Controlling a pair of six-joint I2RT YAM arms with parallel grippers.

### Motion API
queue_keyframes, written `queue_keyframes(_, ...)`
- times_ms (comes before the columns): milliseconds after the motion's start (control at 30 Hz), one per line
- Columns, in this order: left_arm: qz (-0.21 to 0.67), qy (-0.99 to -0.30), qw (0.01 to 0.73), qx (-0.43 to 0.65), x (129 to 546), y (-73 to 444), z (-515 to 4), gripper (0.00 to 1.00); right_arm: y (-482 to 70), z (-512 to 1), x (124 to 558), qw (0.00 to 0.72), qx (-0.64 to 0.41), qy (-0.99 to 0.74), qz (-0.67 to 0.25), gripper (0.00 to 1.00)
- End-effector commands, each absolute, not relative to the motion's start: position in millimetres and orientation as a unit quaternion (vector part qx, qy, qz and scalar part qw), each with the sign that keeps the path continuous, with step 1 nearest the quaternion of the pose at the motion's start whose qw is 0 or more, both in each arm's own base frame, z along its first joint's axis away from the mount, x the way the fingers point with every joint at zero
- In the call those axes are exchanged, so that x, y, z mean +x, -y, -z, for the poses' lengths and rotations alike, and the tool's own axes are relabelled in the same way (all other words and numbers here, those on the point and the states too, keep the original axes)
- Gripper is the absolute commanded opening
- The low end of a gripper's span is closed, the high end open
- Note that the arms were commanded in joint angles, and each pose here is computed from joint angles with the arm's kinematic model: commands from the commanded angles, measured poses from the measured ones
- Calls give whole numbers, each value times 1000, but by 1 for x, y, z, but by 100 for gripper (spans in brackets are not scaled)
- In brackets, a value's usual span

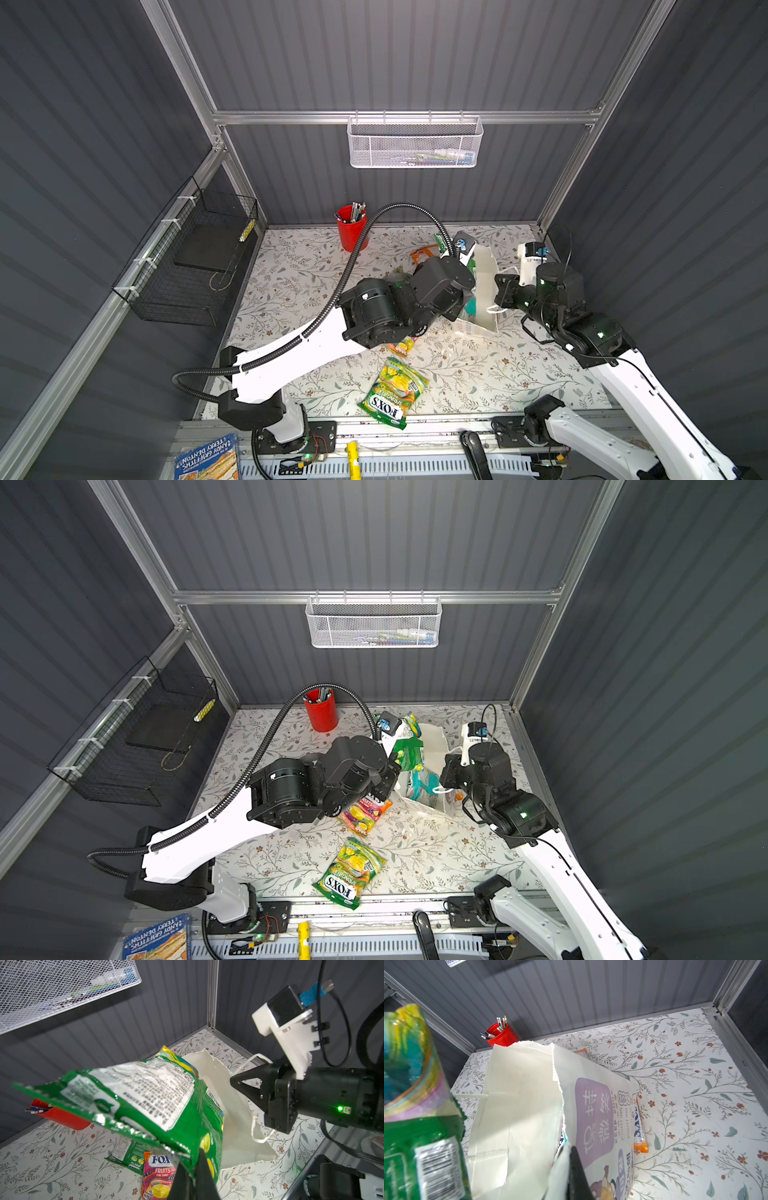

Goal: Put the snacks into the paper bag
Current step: 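Carry the green chip packet over the bag opening with the left gripper, then lower the green chip packet into the bag and open the left gripper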

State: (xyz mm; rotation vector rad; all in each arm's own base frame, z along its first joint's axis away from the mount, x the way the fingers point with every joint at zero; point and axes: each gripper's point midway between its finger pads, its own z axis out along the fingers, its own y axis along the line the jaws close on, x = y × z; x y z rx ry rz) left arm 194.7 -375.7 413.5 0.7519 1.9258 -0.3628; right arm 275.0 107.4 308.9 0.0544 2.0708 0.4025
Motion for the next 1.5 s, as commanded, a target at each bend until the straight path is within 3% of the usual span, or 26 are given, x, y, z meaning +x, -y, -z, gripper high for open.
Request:
queue_keyframes(0,150,-795,499,312,194,372,-416,0,-104,-309,275,497,25,-853,-159,0)
queue_keyframes(567,101,-809,452,362,205,427,-357,0,-108,-309,273,494,19,-853,-169,0)
queue_keyframes(1033,140,-844,382,349,273,457,-305,0,-107,-310,272,496,17,-851,-170,0)
queue_keyframes(1333,156,-849,353,362,294,477,-273,0,-110,-307,274,492,15,-853,-173,0)
queue_keyframes(1467,155,-851,357,353,300,479,-272,28,-109,-307,274,492,16,-854,-171,0)
